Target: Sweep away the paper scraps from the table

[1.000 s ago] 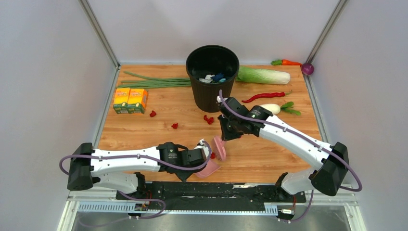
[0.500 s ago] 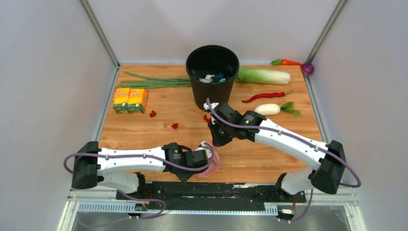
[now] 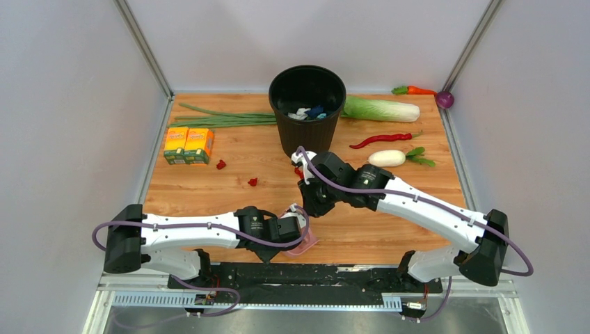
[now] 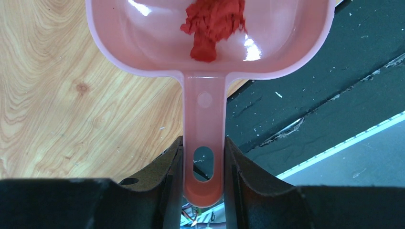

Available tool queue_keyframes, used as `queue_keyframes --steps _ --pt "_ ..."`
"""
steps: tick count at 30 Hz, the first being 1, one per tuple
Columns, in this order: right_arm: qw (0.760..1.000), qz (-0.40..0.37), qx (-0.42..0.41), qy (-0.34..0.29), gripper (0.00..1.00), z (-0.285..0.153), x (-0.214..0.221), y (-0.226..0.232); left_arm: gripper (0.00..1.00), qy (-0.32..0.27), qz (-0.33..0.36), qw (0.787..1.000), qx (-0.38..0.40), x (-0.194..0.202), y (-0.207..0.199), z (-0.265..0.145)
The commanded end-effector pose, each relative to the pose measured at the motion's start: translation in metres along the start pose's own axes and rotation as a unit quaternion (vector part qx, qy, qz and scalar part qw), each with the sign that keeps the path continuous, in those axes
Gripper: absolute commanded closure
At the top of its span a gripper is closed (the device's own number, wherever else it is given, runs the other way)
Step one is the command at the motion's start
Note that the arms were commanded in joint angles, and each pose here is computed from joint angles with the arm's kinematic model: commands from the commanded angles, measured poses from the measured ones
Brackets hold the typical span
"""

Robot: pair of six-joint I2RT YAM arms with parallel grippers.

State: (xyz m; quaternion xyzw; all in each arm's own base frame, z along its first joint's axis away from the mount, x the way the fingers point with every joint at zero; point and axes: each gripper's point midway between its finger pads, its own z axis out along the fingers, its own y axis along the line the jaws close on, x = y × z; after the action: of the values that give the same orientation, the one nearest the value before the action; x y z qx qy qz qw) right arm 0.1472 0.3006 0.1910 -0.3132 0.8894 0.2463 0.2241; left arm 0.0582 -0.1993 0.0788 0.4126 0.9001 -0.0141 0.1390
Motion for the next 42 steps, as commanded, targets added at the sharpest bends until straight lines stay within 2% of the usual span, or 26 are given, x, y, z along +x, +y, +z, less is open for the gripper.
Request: queue_keyframes --steps 1,8,15,21,24,33,42 --pt "0.999 -0.003 -0.045 -0.024 1.00 -0.010 -0.007 0.018 1.00 -0.029 -0.009 1.000 -0.007 -0.008 0.004 -0.007" --pt "0.997 0.031 -0.018 -0.061 1.00 -0.024 -0.015 0.010 1.00 -0.067 -0.037 0.997 -0.022 -0.016 0.014 -0.020" --pt "0.991 0.078 -0.029 -0.100 1.00 -0.046 -0.031 0.018 1.00 -0.096 -0.057 0.993 -0.031 -0.022 0.023 -0.036" --pt "0.983 0.087 -0.032 -0.158 1.00 -0.077 -0.056 0.023 1.00 -0.138 -0.078 0.987 -0.030 -0.037 0.029 -0.059" --pt "0.975 0.097 -0.009 -0.198 1.00 -0.094 -0.071 0.015 1.00 -0.157 -0.089 0.983 -0.024 -0.045 0.029 -0.070" --pt "0.964 0.112 0.026 -0.239 1.00 -0.126 -0.078 0.001 1.00 -0.199 -0.110 0.974 -0.021 -0.061 0.034 -0.096" --pt "0.926 0.158 0.060 -0.337 1.00 -0.196 -0.096 -0.017 1.00 -0.205 -0.108 0.972 -0.027 -0.067 0.038 -0.110"
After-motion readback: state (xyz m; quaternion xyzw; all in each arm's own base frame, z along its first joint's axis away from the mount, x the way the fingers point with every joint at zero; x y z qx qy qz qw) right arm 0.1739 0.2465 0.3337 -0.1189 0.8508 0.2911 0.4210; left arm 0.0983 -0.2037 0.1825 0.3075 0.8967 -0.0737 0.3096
